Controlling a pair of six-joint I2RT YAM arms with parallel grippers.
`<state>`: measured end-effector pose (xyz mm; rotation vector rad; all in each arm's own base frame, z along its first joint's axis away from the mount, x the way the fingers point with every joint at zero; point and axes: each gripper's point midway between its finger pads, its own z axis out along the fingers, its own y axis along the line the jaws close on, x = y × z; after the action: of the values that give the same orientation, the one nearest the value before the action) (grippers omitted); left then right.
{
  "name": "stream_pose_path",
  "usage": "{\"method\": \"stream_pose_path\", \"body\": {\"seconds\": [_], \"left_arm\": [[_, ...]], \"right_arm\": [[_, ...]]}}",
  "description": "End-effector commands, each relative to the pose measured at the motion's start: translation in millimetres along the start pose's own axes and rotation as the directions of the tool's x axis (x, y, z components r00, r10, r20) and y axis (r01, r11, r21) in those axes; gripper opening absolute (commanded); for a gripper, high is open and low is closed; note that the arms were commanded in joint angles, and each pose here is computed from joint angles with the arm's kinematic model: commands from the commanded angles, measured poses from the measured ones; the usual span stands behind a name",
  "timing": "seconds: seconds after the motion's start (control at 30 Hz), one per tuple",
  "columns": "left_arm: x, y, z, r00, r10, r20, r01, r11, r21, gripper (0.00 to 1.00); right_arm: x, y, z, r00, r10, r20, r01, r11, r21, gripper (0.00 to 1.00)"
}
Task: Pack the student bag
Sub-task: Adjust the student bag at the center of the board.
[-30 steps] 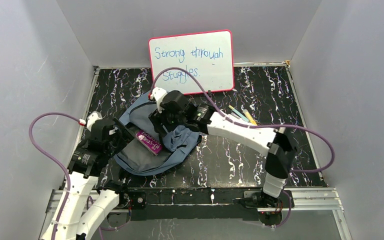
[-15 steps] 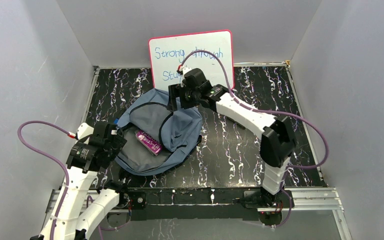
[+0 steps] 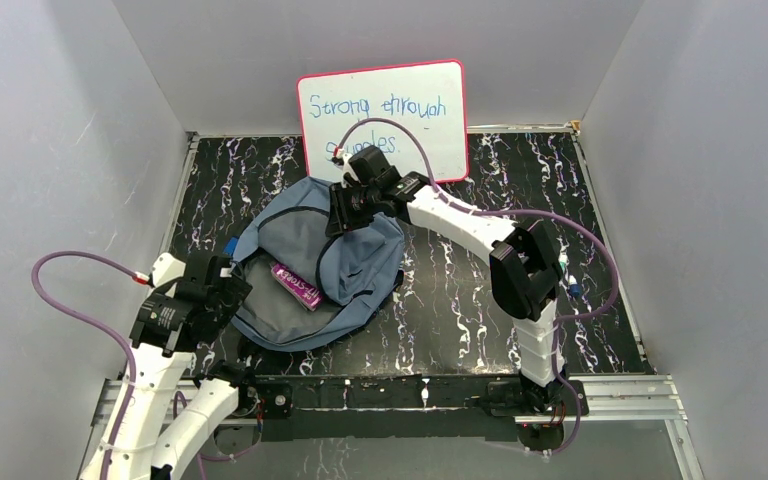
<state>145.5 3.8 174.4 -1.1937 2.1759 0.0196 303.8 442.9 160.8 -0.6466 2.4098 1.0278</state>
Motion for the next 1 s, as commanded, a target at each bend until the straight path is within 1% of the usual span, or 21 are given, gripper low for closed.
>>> {"method": "stream_pose_path", "body": {"seconds": [0.0,0.1,0.23,0.3,0.47,0.5,0.6,0.67,0.73,0.8,0.97], "left_arm": [[-5.3,9.6,-1.4,0.999,-0.010,0.032,0.011,0.999,-0.032,0.75],[-7.9,11.7,-2.3,0.999,-0.018,0.044,0.019,0.999,-0.043,0.75],[-14.2,14.3,-5.5,0.997,-0.032,0.071,0.036,0.998,-0.054,0.75],[-19.0,17.2,-8.5,0.995,-0.043,0.091,0.049,0.997,-0.066,0.75],[-32.2,26.4,-16.4,0.987,-0.062,0.151,0.077,0.992,-0.096,0.75],[-33.6,26.4,-16.9,0.986,-0.061,0.157,0.076,0.993,-0.095,0.75],[-33.3,26.4,-15.9,0.986,-0.055,0.157,0.071,0.993,-0.097,0.76],[-31.2,26.5,-13.8,0.987,-0.051,0.151,0.067,0.992,-0.103,0.76],[-28.9,26.3,-11.2,0.988,-0.049,0.144,0.065,0.992,-0.105,0.76],[-27.1,25.7,-8.3,0.989,-0.042,0.140,0.058,0.993,-0.105,0.76],[-23.2,22.3,1.6,0.991,-0.003,0.131,0.018,0.993,-0.116,0.76]], "right_arm": [[-21.8,41.7,-22.9,0.991,-0.094,0.095,0.103,0.990,-0.097,0.33],[-17.3,68.1,-28.3,0.976,-0.177,0.123,0.194,0.971,-0.137,0.28],[2.6,109.5,-28.4,0.941,-0.313,0.124,0.333,0.922,-0.200,0.27],[16.6,130.7,-25.4,0.920,-0.374,0.117,0.392,0.892,-0.226,0.28],[52.3,171.3,-16.8,0.875,-0.476,0.091,0.480,0.828,-0.289,0.37],[60.3,178.3,-15.6,0.867,-0.491,0.086,0.492,0.815,-0.308,0.40],[76.3,189.1,-15.9,0.851,-0.520,0.070,0.508,0.784,-0.358,0.55],[83.6,192.5,-18.7,0.849,-0.525,0.064,0.506,0.769,-0.390,0.61],[86.5,190.9,-22.2,0.849,-0.523,0.067,0.505,0.770,-0.390,0.63],[81.6,188.1,-27.3,0.852,-0.515,0.093,0.511,0.781,-0.360,0.64],[62.9,170.5,-37.1,0.863,-0.487,0.134,0.505,0.837,-0.212,0.65]]}}
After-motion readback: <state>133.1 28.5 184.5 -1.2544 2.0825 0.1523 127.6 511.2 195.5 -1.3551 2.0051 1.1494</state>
